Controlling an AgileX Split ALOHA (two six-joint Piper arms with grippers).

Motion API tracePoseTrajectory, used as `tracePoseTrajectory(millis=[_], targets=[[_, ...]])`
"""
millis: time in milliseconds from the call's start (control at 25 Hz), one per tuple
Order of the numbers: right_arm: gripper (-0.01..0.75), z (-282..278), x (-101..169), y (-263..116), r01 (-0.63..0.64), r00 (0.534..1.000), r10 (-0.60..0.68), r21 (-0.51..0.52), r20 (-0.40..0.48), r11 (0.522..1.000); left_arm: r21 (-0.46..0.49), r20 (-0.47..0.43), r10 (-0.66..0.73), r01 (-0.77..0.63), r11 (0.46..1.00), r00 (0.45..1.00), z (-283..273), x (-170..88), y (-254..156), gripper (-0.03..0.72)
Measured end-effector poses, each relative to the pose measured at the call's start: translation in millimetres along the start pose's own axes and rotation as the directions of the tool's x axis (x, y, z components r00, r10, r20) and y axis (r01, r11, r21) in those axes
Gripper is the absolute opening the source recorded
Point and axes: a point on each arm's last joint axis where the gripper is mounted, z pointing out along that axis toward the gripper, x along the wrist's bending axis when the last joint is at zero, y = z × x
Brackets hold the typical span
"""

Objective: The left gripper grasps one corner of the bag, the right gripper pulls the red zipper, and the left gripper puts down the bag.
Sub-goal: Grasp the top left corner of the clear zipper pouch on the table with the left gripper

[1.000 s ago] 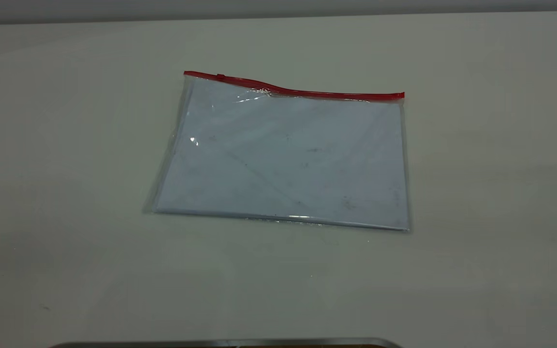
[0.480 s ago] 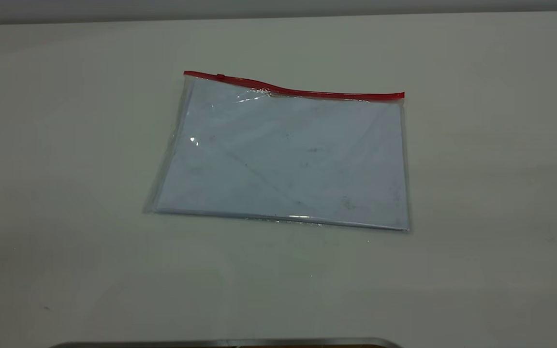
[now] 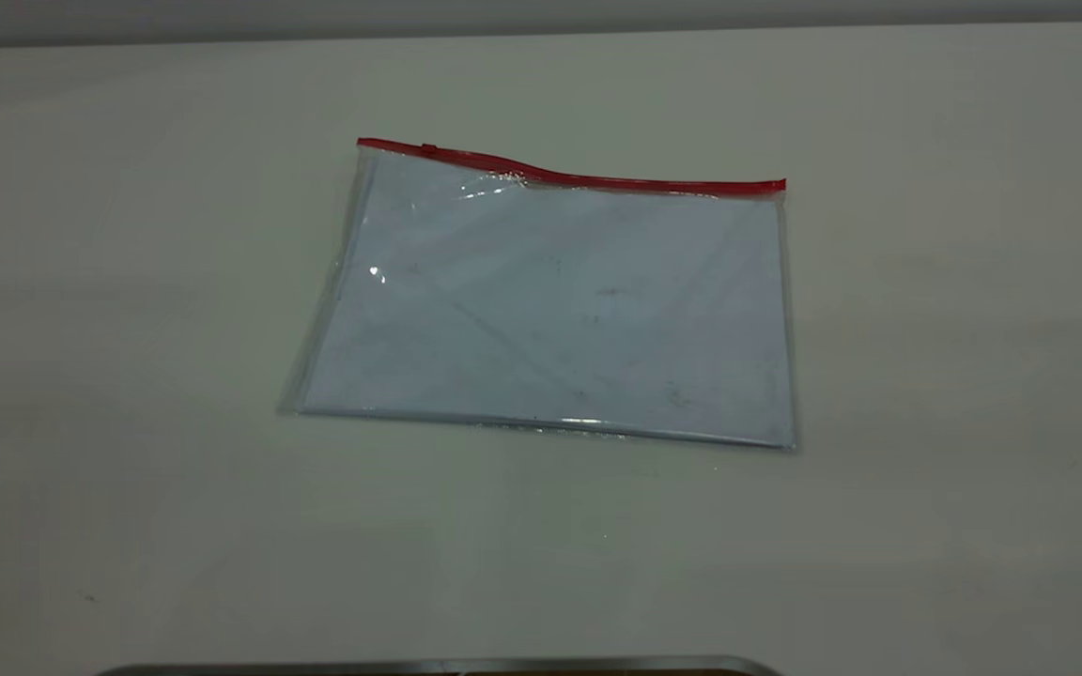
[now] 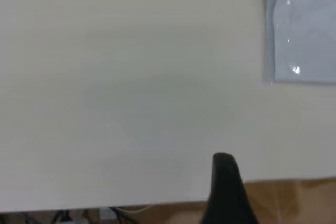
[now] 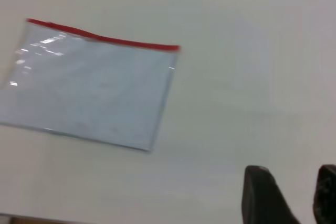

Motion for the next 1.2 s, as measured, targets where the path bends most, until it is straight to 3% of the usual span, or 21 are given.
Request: tracePoseTrajectory(millis=[160,280,400,560,760,1000,1200], targets=[[0.433,-4.6,4.0,11.8,-0.016,0.999,0.016,-0.009,-0.034,1.0,0.015,-0.003,-0.01,0.01,1.0,1.0,13.7,1.8,50.5,0.581],[0.54,4.8,0.8,31.8,-0.036,0.999,0.038,0.048,-0.033,0.998,0.011,0.001,-0.02,0.02,1.0,1.0,29.6,2.9,84.2,0.581],[0.597,24.8,-5.9,58.7,-0.064,0.998,0.067,0.118,-0.021,0.991,0.045,0.034,-0.058,0.056,0.997,0.998,56.5,1.7,110.5,0.581],[0.597,58.0,-17.2,94.1,-0.102,0.995,0.103,0.174,0.002,0.979,0.066,0.064,-0.115,0.111,0.992,0.991,107.2,2.2,142.7,0.581],[0.585,107.1,-33.4,121.5,-0.109,0.994,0.104,0.199,0.032,0.974,0.152,0.065,-0.075,0.065,0.986,0.995,166.5,5.9,167.9,0.581],[0.584,170.8,-48.4,120.2,-0.116,0.993,0.117,0.321,0.016,0.94,0.27,0.154,-0.034,-0.009,0.963,0.987,229.6,2.9,181.6,0.581],[0.584,216.9,-56.7,106.7,-0.132,0.989,0.15,0.402,-0.013,0.906,0.382,0.281,-0.081,-0.034,0.923,0.956,283.2,-5.5,174.7,0.581]])
